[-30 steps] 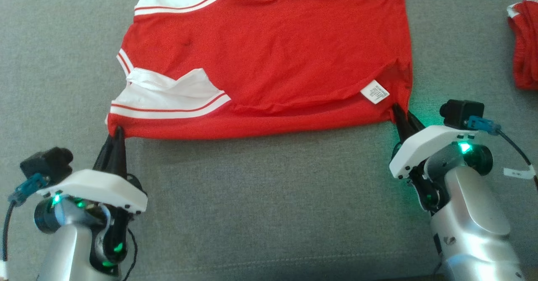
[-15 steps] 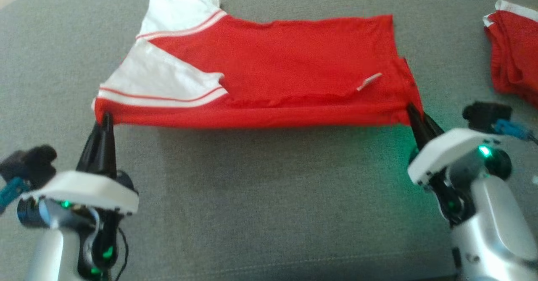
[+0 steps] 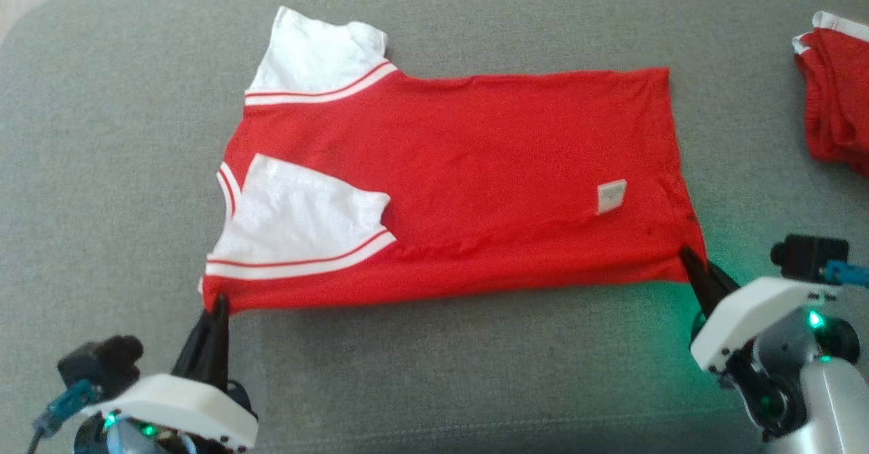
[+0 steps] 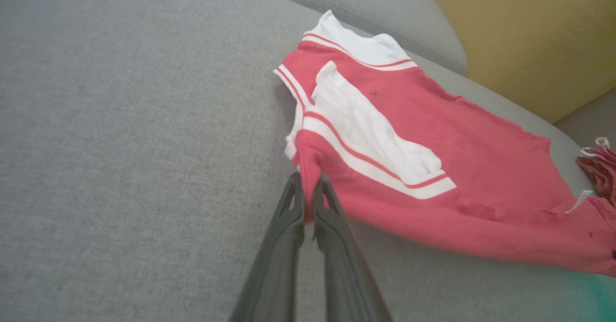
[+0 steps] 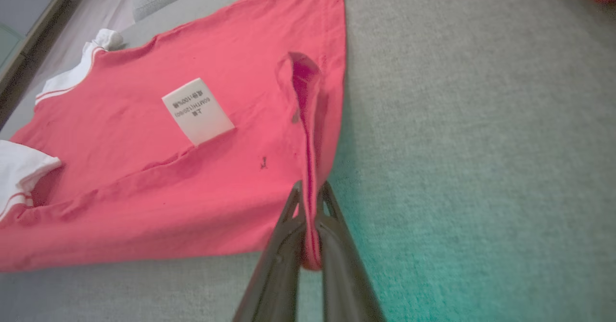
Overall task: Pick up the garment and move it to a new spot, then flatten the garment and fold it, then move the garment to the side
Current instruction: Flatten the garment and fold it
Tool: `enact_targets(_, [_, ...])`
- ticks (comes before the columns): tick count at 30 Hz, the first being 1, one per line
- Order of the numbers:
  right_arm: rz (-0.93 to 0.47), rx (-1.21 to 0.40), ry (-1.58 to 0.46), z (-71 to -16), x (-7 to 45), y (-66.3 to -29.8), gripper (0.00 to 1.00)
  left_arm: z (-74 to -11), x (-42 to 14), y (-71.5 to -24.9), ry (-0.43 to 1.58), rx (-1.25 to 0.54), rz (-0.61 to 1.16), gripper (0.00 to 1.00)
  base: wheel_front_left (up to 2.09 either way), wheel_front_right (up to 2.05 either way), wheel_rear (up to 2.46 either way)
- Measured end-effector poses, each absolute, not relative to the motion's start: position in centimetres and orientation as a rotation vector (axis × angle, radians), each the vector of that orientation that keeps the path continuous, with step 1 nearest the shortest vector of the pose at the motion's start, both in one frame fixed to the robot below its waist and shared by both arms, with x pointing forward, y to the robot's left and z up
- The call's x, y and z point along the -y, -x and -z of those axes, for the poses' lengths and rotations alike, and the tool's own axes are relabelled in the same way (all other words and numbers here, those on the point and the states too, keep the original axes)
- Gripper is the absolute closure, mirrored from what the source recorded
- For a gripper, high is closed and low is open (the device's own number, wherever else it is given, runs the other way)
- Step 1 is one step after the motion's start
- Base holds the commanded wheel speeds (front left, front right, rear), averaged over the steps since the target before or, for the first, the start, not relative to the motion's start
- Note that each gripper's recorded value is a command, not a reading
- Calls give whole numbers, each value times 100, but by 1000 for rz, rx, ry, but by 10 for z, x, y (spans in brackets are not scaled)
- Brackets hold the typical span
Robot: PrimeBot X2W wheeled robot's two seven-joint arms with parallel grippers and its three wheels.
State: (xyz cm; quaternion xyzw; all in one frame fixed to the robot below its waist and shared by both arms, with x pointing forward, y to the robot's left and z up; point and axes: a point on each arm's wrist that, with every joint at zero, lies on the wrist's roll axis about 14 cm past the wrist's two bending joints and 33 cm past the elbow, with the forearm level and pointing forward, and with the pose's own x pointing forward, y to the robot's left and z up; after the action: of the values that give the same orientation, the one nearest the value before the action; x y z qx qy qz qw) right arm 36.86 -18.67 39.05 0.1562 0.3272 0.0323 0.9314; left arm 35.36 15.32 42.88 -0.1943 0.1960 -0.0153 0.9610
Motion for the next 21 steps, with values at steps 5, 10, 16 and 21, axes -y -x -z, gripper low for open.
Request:
enact_targets(5, [-51, -692, -313, -385, 190, -355, 71, -417, -156, -346, 389, -421, 14, 94, 0, 0, 0])
enact_targets(10, [-40, -666, -304, -391, 194, -354, 0, -408, -156, -343, 379, -437, 20, 0, 0, 0, 0])
enact_targets(16, [7, -583, -286, -405, 208, -354, 0, -412, -159, -354, 337, -419, 47, 0, 0, 0, 0])
enact_targets(21, [-1, -504, -265, -423, 205, -364, 0, -438, -158, -395, 254, -344, 127, 0, 0, 0, 0])
